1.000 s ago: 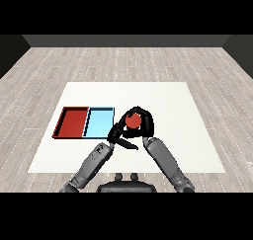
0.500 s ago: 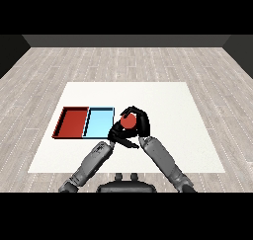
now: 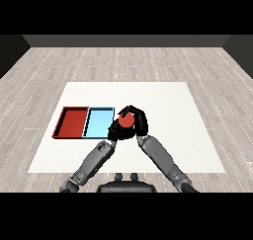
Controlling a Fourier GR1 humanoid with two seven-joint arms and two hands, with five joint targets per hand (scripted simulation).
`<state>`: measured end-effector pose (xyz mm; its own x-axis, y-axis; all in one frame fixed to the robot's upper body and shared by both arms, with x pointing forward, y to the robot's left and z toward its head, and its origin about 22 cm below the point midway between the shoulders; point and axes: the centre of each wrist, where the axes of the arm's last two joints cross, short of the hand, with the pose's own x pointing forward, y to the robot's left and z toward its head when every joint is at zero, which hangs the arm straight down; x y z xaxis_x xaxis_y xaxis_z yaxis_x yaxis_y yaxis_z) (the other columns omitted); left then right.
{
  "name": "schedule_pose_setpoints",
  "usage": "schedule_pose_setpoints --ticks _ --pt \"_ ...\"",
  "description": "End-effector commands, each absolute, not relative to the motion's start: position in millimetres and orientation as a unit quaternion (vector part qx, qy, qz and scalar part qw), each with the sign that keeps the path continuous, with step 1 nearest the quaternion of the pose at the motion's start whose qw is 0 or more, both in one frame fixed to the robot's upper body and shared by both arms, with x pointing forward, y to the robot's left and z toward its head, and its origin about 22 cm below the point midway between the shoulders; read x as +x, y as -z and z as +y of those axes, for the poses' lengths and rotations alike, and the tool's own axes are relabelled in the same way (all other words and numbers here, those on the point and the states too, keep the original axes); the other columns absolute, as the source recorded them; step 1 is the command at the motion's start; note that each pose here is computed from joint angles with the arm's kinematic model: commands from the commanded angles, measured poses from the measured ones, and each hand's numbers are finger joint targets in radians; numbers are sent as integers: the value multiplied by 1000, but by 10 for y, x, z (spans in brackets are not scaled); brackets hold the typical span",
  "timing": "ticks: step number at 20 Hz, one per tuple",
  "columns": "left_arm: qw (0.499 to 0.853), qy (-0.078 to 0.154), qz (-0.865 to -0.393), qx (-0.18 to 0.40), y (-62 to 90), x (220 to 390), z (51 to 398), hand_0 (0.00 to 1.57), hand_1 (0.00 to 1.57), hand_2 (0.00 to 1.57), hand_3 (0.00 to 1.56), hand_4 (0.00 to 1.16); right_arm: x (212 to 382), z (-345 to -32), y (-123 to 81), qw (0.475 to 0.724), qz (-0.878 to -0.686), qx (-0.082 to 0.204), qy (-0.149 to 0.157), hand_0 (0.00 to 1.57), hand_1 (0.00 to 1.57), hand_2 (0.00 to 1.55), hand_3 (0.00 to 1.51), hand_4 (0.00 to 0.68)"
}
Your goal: Pick the red can and put it in the red box
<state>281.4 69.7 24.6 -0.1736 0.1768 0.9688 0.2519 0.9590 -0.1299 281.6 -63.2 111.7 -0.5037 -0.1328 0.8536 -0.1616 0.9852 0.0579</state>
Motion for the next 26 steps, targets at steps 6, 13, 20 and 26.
schedule_pose_setpoints --ticks 6,13,20,26 --pt "644 16 -755 -122 -161 2651 720 1571 1571 1571 1498 1123 2785 -697 -1182 488 -868 89 -11 1571 1571 1470 1400 635" --pt "628 7 -771 -102 -159 2816 649 1571 1571 1571 1490 1131 2685 -574 -1063 496 -863 100 -12 1539 1539 1448 1380 538" --pt "627 5 -772 -105 -283 2800 639 1571 1571 1571 1499 1127 2740 -635 -1024 521 -848 62 -71 0 0 0 0 0" --pt "626 10 -774 -92 -242 2656 735 1571 1571 1571 1502 1131 2936 -685 -1135 513 -856 51 -43 0 0 0 0 0"
